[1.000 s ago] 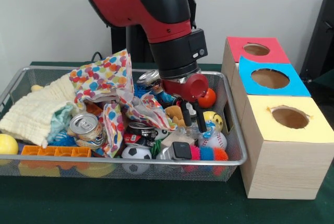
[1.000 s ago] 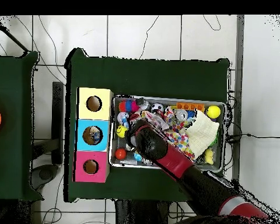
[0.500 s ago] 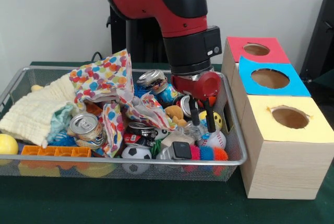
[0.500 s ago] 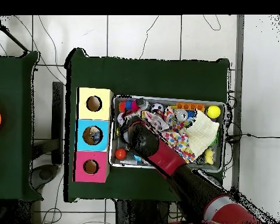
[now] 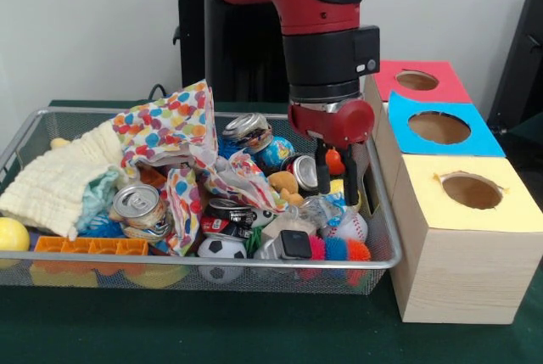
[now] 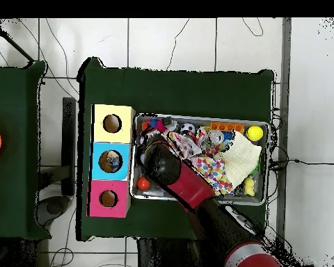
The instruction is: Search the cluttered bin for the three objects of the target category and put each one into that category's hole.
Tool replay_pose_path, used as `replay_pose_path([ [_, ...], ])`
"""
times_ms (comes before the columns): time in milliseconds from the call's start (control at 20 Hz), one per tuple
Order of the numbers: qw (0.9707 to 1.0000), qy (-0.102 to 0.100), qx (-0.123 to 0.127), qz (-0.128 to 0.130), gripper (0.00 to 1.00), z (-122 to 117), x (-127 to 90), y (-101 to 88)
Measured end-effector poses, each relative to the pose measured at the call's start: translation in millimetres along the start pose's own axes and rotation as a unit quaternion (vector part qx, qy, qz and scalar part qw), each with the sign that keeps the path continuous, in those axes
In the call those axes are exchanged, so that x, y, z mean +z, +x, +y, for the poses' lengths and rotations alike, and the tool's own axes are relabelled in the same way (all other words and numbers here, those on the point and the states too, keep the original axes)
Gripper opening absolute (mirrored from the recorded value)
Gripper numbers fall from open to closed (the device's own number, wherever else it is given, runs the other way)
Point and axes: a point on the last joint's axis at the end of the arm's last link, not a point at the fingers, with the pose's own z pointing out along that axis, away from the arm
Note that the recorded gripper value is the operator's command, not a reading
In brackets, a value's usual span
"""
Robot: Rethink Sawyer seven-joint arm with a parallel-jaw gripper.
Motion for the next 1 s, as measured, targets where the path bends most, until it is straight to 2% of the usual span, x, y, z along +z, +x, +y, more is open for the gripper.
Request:
replay_pose_path([
  [300, 0.9997, 0.006, 0.011, -0.019, 1.0, 1, -3, -12.2],
  [550, 0.9983, 0.026, 0.029, -0.044, 1.0, -10, 2, -28.5],
  [700, 0.9965, 0.042, 0.041, -0.06, 1.0, -18, 6, -35.8],
  [750, 0.9946, 0.055, 0.049, -0.073, 1.0, -24, 8, -40.7],
  [850, 0.9933, 0.064, 0.055, -0.08, 1.0, -28, 10, -43.1],
  [900, 0.9916, 0.075, 0.06, -0.086, 1.0, -33, 12, -44.8],
  [1000, 0.9907, 0.083, 0.062, -0.088, 1.0, -36, 13, -45.1],
])
